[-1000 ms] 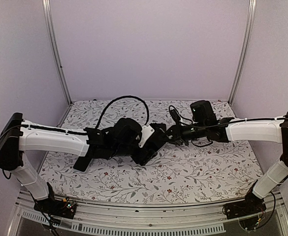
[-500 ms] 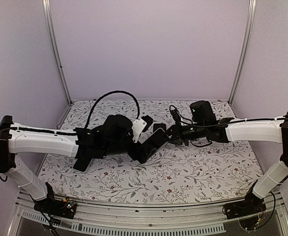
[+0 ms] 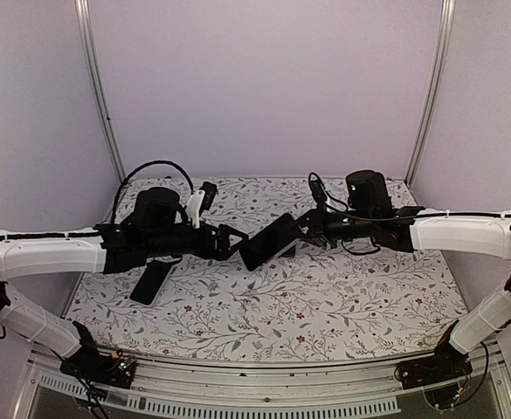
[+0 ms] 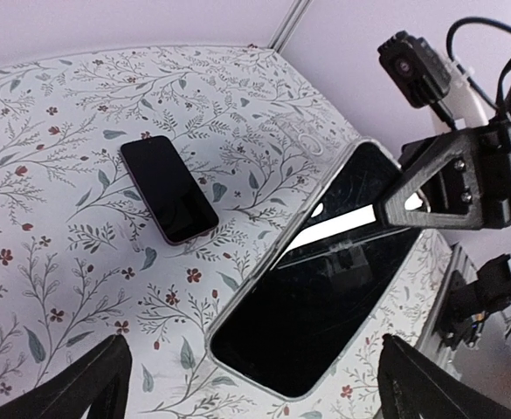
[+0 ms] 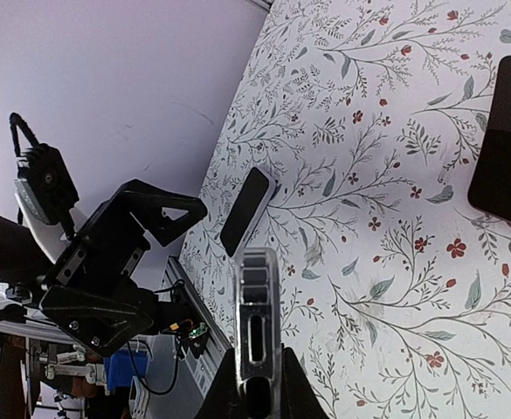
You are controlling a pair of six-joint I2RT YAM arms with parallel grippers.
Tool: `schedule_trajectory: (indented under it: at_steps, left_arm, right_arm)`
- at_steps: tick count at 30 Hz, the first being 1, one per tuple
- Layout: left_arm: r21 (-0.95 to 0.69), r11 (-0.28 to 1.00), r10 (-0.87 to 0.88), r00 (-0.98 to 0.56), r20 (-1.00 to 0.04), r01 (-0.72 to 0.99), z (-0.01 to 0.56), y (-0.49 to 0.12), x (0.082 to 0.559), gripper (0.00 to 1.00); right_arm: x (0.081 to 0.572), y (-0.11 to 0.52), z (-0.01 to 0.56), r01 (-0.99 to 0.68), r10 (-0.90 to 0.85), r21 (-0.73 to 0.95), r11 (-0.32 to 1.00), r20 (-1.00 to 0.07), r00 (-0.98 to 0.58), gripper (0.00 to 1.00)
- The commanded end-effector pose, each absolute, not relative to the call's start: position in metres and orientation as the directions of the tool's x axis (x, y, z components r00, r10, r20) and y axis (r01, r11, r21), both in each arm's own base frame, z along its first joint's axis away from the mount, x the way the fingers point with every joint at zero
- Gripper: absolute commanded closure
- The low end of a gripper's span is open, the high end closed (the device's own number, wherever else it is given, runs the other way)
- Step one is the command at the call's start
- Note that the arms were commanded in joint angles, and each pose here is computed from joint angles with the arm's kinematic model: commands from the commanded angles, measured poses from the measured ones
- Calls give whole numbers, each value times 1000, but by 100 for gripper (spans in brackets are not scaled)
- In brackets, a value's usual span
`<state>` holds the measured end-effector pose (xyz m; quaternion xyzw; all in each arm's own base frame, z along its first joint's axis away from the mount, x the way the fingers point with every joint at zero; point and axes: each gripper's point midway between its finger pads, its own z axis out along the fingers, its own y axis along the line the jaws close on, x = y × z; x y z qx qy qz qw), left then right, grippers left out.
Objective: Take the phone out of the phone case
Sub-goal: Pass from the right arm to the left
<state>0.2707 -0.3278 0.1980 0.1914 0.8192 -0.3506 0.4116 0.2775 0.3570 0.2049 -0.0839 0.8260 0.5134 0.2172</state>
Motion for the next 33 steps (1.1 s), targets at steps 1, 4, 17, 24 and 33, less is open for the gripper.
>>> schedule_trajectory:
  at_steps: [1, 4, 17, 24, 33]
  left_arm:
    - [-607, 531, -95, -670, -736, 591, 220, -332, 260, 1]
    - [-651, 503, -124, -698, -705, 568, 222, -330, 262, 1]
    - [-797, 310, -184, -789, -586, 519, 226, -336, 261, 2]
    - [-844, 131, -180, -825, -536, 520, 245, -348, 248, 8]
    - [-855, -89, -224, -847, -482, 510, 279, -348, 235, 32]
  right_arm:
    - [280, 365, 267, -488, 142, 804, 341, -557, -818, 100]
    - [280, 365, 278, -506, 158, 801, 320, -572, -805, 100]
    - [277, 362, 308, -560, 195, 786, 263, -611, -767, 100]
    - [273, 363, 322, -584, 205, 780, 224, -623, -754, 100]
    - [266, 360, 334, -595, 224, 784, 178, -621, -751, 100]
